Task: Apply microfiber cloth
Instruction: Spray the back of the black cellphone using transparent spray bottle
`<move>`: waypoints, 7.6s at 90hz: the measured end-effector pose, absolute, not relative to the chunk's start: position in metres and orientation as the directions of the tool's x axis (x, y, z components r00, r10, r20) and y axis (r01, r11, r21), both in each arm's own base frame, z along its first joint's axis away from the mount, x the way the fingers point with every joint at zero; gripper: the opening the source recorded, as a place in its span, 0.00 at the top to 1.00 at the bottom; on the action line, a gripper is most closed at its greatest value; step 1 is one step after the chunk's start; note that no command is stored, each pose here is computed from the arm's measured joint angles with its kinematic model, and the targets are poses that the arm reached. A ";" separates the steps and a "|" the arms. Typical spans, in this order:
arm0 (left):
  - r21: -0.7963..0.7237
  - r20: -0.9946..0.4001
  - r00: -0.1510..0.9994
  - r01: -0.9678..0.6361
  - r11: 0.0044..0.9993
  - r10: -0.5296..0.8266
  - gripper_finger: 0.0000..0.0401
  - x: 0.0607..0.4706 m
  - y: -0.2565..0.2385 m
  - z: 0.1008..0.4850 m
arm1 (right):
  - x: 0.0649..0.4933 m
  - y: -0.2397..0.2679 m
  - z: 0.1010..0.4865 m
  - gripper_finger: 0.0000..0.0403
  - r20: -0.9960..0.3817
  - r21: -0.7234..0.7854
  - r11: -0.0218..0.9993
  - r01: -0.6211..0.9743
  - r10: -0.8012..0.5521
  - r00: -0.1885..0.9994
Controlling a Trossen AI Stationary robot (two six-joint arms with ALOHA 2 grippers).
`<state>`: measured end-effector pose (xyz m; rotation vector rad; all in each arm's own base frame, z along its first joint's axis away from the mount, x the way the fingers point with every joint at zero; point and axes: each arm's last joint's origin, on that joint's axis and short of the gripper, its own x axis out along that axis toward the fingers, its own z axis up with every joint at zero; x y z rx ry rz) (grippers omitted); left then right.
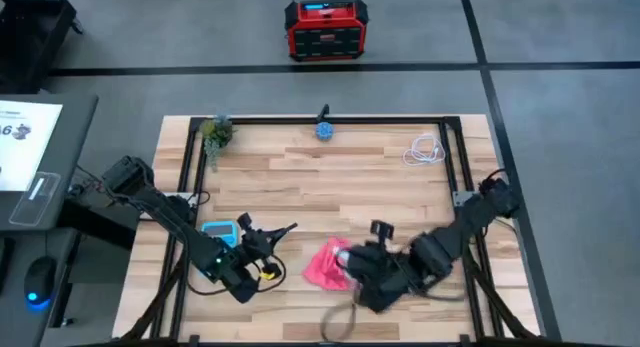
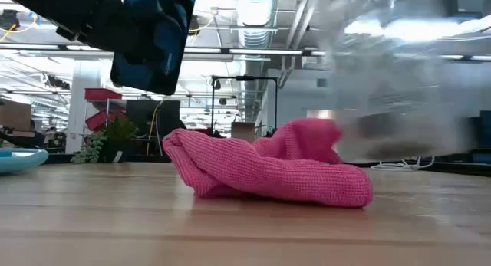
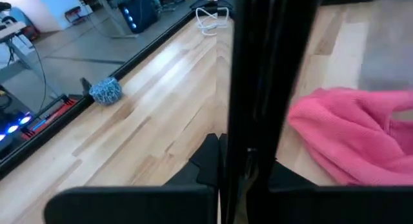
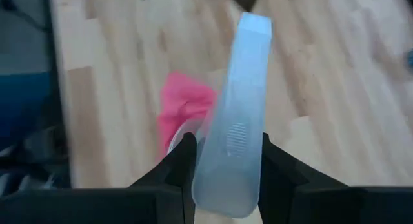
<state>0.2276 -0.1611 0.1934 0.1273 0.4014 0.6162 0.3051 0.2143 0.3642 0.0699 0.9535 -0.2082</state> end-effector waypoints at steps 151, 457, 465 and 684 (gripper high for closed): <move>0.204 -0.307 0.745 -0.556 0.806 0.592 0.98 0.235 -0.159 0.197 | 0.318 0.163 0.262 0.99 -0.362 -0.096 0.859 0.502 -0.500 0.787; 0.147 -0.306 0.766 -0.550 0.822 0.566 0.97 0.244 -0.159 0.199 | 0.226 0.175 0.321 0.71 -0.413 0.040 0.921 0.389 -0.339 0.845; 0.148 -0.303 0.765 -0.552 0.821 0.569 0.97 0.244 -0.159 0.199 | 0.224 0.192 0.309 0.71 -0.398 0.038 0.916 0.398 -0.352 0.847; 0.147 -0.309 0.766 -0.547 0.824 0.563 0.97 0.244 -0.159 0.199 | 0.210 0.253 0.268 0.23 -0.693 0.221 0.975 0.029 0.136 0.708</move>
